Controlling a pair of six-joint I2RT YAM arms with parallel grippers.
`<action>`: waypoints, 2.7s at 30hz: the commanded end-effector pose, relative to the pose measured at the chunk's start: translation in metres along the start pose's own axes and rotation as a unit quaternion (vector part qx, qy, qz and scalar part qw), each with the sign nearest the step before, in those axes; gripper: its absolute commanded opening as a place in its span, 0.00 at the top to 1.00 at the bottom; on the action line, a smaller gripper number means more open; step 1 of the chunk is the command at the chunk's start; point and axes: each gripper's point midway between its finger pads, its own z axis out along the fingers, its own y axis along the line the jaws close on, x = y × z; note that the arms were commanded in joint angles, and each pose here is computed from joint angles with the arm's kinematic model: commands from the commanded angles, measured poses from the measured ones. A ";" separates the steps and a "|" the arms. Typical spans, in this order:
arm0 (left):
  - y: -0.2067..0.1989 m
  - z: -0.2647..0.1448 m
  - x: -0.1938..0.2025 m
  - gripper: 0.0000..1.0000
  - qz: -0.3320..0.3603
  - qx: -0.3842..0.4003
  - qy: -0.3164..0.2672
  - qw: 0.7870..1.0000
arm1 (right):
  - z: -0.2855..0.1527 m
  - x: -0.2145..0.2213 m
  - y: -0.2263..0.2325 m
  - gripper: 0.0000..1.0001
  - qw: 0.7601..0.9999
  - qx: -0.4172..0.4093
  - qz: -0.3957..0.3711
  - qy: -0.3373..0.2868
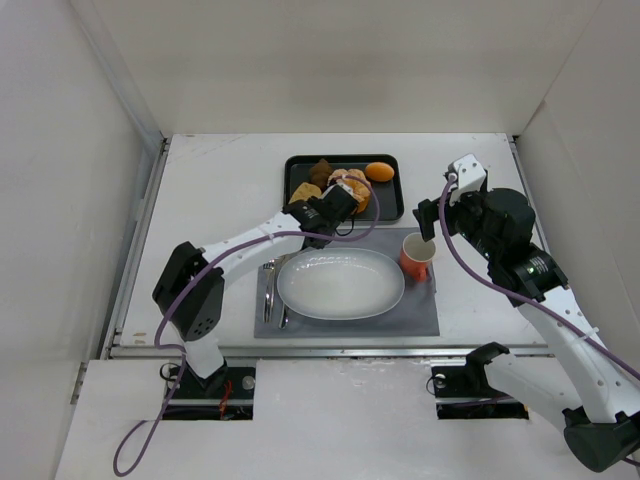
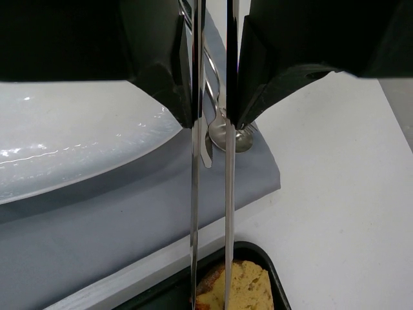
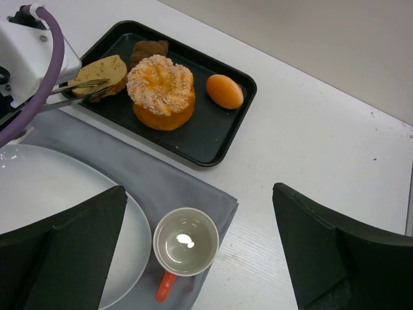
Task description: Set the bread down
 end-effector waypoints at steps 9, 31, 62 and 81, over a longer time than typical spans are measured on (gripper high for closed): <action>0.026 -0.043 -0.046 0.99 -0.049 -0.025 -0.073 0.996 | -0.005 -0.022 -0.008 0.00 0.999 0.014 -0.007 -0.037; 0.016 -0.127 -0.044 1.00 -0.069 0.043 -0.109 0.991 | -0.007 -0.027 -0.009 0.00 0.999 0.016 -0.007 -0.046; -0.114 -0.173 0.093 0.91 0.094 0.160 -0.013 0.983 | -0.002 -0.023 -0.015 0.00 0.999 0.033 -0.006 -0.038; -0.114 -0.182 0.095 0.57 0.073 0.174 -0.023 0.982 | -0.001 -0.019 -0.014 0.00 0.999 0.033 -0.006 -0.033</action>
